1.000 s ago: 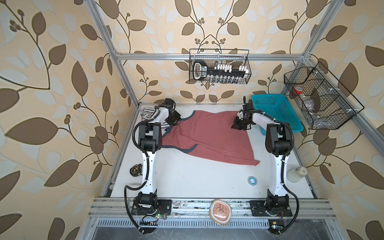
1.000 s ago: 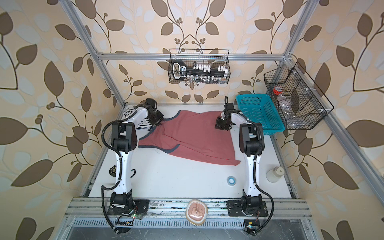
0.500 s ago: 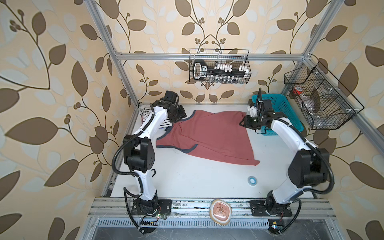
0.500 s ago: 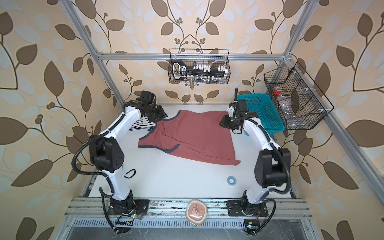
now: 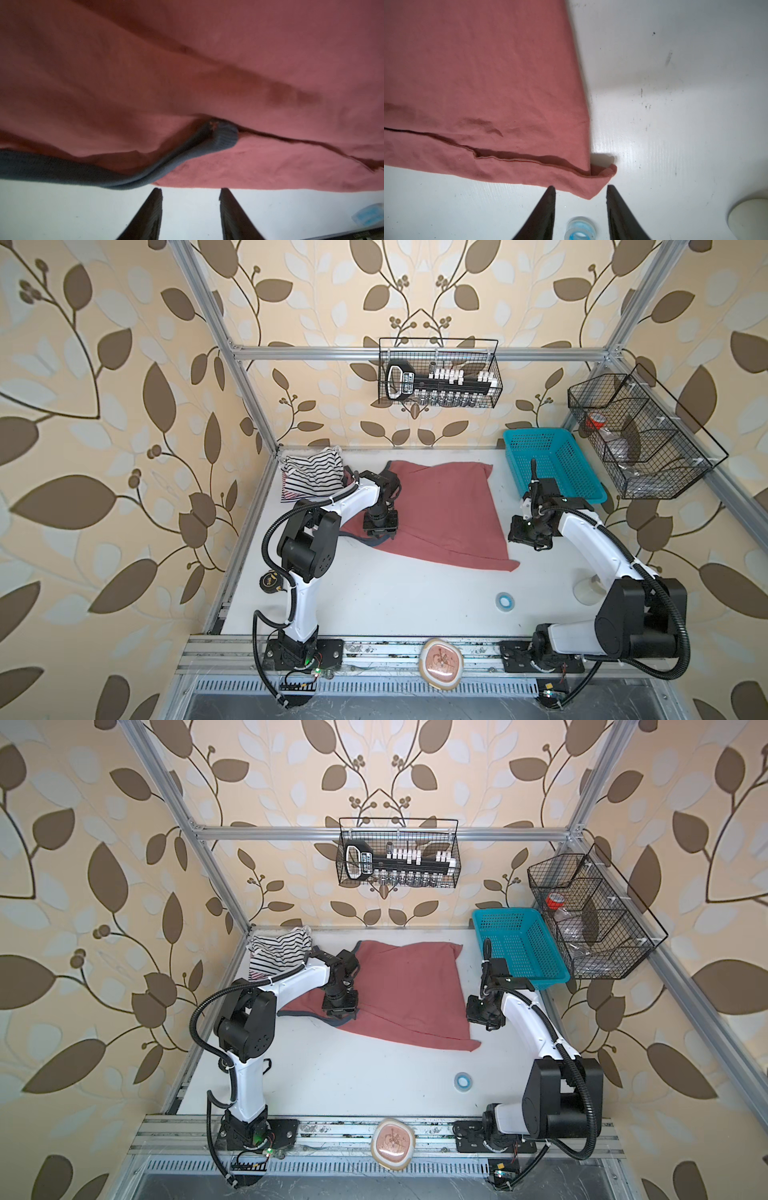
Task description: Fold and stack the tank tops
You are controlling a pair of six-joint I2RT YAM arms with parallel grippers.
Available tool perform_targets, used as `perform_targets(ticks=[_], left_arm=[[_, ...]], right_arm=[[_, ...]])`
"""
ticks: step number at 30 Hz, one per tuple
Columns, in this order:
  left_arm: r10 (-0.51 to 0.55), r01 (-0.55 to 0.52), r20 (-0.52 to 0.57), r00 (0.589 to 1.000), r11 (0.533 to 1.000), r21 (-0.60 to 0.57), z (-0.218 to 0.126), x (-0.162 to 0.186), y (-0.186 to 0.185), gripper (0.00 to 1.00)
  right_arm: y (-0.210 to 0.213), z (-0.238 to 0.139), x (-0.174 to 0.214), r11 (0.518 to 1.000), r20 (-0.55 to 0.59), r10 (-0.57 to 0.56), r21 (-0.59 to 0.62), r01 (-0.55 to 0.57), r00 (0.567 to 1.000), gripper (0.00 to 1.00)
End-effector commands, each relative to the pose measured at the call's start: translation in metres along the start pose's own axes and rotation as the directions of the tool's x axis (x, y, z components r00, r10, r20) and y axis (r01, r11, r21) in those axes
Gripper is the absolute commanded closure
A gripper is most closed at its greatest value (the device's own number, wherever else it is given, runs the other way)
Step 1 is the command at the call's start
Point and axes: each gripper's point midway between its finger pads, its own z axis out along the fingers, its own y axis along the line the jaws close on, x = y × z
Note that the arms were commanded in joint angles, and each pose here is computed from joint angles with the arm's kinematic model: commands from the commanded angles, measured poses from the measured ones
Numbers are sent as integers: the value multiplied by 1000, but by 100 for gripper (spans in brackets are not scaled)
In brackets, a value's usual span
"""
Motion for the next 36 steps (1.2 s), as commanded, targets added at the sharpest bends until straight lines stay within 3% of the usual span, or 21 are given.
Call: perform_targets(ticks=[1,10,25,36], left_arm=[[1,1,31,1000,998,-60,-7,-10,4,52],[-31,33,76,997,999,-27,-8,-24,-5,51],[-27,26,31,999,999,22,17,-29,-23,53],[-20,20,17,1000,1000,8,20,-29,-21,73]], right_arm=[[-9,1,7,999,-13,3,43,-3,1000,56],[-14,8,6,999,-24,24,38,-23,999,50],[-23,41,10,997,-112,82,25,-79,990,49],[-22,60,29,997,-212,76,9,-76,974,47]])
